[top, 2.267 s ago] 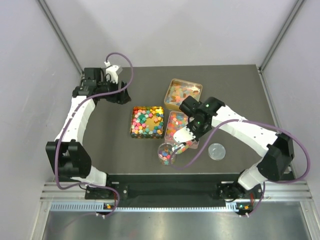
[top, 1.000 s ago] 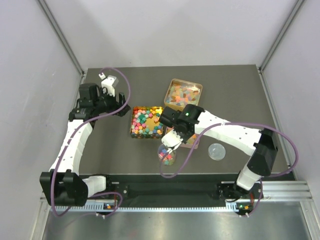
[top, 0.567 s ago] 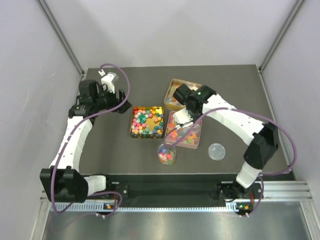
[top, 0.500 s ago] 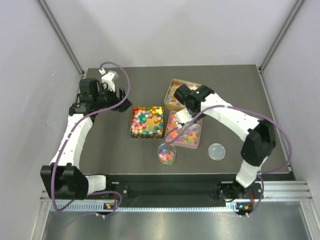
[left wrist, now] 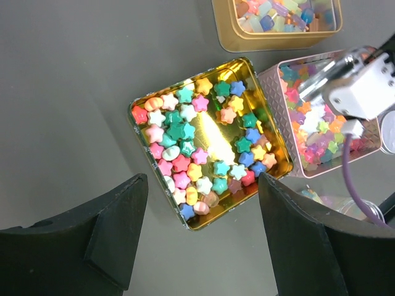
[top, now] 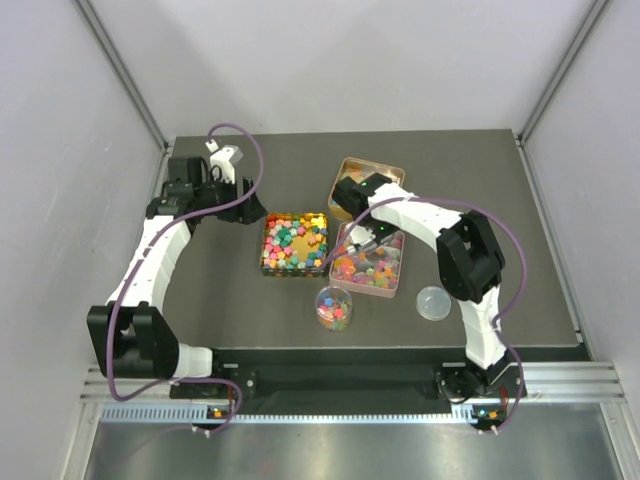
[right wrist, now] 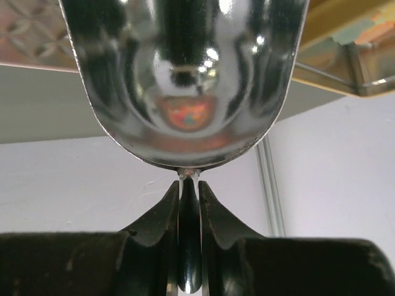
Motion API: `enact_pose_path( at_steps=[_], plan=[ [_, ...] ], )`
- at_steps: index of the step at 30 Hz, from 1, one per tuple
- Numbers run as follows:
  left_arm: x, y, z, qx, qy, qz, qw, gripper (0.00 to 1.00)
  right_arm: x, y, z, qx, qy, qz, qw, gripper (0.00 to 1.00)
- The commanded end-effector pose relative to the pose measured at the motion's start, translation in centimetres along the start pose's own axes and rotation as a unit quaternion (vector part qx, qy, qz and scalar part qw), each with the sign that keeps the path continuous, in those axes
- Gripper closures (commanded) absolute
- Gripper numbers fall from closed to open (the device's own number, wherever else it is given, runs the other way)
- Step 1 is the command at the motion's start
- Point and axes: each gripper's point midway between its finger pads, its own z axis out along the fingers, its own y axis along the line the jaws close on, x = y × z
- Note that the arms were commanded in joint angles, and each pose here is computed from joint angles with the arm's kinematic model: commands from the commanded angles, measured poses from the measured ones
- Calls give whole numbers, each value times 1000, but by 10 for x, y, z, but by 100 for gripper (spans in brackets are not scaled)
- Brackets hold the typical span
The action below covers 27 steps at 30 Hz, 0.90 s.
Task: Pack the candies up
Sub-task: Scoop the fake candies from the storage box.
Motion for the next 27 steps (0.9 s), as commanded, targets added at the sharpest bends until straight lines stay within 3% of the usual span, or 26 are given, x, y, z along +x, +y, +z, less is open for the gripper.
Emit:
enact_pose_path(
  at_steps=[1, 15, 27],
  plan=[
    [-14, -12, -7, 18, -23, 9, 1000, 23, 24, -15, -13, 24, 46, 48, 997, 100],
    [-3, -23, -12, 45, -35, 29, 998, 23, 59, 10, -35, 16, 103, 76, 992, 100],
    [0, -27, -14, 54, -44, 43, 997, 23, 84, 13, -51, 36, 167, 54, 984, 100]
  ],
)
